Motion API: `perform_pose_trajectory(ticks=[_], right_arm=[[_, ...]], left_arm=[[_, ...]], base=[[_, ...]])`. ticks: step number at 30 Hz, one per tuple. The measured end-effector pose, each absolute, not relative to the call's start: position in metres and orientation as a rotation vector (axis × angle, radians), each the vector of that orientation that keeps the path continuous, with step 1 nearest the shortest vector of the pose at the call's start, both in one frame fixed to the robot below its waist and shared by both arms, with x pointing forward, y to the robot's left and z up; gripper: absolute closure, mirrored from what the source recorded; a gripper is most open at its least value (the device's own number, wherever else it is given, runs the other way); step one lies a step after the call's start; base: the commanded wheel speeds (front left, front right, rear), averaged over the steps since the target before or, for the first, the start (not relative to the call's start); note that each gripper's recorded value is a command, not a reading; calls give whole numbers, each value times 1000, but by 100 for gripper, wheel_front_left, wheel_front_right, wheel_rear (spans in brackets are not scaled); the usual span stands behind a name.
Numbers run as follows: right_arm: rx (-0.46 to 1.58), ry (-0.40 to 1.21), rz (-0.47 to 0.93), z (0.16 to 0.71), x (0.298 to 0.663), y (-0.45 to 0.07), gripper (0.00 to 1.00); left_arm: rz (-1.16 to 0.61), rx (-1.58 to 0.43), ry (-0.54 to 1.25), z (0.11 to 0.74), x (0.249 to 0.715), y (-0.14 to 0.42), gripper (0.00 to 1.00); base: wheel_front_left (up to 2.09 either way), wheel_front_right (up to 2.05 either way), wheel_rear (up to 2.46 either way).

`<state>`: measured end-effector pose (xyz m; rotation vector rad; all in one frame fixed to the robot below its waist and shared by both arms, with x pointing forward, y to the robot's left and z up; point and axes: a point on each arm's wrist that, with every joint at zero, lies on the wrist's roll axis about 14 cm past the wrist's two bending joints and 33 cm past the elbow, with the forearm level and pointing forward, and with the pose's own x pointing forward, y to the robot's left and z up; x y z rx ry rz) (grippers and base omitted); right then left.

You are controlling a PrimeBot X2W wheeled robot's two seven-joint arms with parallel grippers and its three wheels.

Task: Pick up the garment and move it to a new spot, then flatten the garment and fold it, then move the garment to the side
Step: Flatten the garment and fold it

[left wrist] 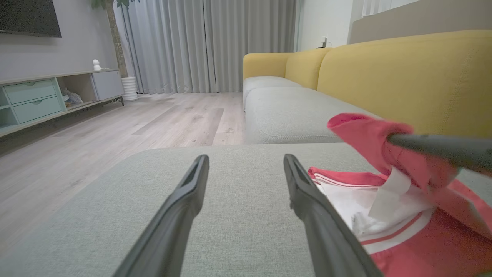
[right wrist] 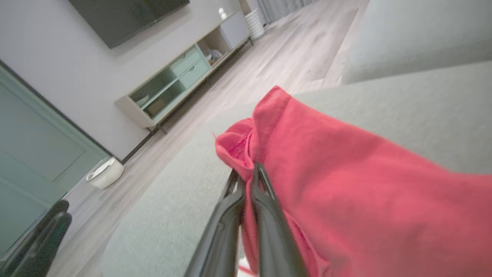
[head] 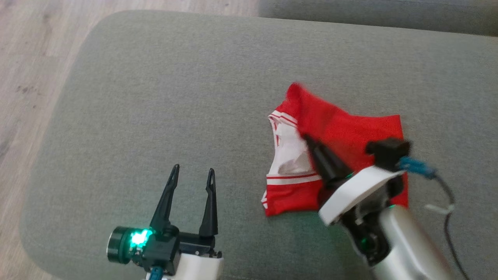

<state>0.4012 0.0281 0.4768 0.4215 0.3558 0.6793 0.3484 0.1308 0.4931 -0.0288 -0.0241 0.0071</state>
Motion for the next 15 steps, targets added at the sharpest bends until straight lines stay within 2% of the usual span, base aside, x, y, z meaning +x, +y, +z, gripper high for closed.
perform_pose_trajectory(ticks=[1,2,6,10,15], right_arm=[[422,385,698,468,396,36,81],[434,401,711,462,392,42,0],[556,384,775,470,382,68,0],[589,271,753,493,394,64,0],[476,22,588,525,425,4,0]], left_arm=[[13,-29,-22,493,348,133,0],[19,-28,-20,492,347,134,0],[35,-28,-15,491,345,138,0],[36,-27,-24,494,344,138,0],[24,-31,-60,504,344,133,0]], base=[[0,0,0],[0,0,0],[0,0,0],[0,0,0],[0,0,0]])
